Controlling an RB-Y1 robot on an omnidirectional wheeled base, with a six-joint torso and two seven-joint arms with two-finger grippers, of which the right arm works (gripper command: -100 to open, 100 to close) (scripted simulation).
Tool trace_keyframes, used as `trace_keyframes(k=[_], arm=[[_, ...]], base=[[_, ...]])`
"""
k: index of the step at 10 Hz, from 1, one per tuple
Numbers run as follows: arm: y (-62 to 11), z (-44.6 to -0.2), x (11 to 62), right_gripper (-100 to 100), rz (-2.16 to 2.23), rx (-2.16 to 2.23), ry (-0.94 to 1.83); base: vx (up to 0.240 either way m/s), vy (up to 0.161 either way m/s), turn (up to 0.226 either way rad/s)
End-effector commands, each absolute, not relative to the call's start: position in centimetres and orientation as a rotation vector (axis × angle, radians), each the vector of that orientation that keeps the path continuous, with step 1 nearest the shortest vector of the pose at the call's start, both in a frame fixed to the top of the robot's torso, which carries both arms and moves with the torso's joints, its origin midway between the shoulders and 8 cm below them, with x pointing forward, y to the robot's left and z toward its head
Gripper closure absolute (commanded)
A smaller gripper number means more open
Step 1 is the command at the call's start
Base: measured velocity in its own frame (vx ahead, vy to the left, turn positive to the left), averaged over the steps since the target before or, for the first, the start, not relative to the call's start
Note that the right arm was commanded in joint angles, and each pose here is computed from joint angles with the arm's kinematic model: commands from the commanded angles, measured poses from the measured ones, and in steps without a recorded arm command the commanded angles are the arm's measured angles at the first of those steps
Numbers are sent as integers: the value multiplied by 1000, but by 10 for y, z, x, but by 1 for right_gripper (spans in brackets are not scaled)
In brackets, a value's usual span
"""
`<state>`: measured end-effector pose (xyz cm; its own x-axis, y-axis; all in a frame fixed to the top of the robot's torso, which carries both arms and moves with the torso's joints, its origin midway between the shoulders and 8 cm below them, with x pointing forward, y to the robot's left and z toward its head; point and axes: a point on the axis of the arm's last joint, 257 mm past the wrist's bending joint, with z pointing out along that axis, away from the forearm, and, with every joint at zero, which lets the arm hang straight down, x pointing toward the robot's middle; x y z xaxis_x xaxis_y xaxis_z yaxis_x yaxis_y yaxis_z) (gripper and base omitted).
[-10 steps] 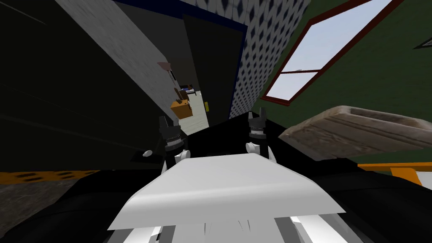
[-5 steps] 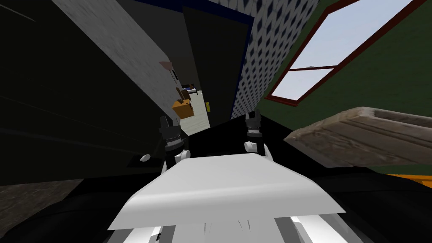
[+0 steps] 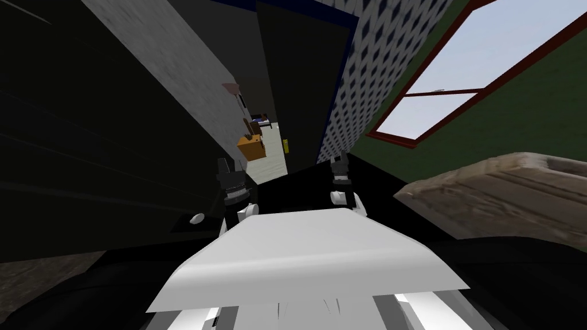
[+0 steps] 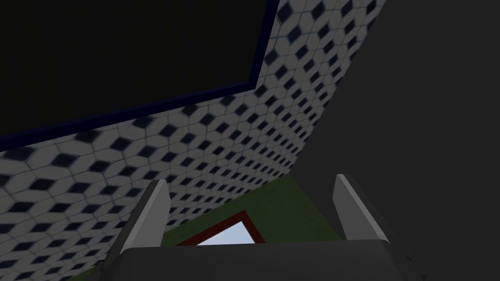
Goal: Pull the door open
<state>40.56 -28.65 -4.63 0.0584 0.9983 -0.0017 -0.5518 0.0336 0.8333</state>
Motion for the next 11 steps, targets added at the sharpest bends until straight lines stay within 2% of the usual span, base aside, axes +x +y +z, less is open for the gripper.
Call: trace_keyframes(k=[1, 11], arm=[[-285, -57, 415, -100, 1375, 800, 761], [-278, -133, 470, -100, 1347, 922, 902]], base=[[99, 22, 71], [112, 29, 87]])
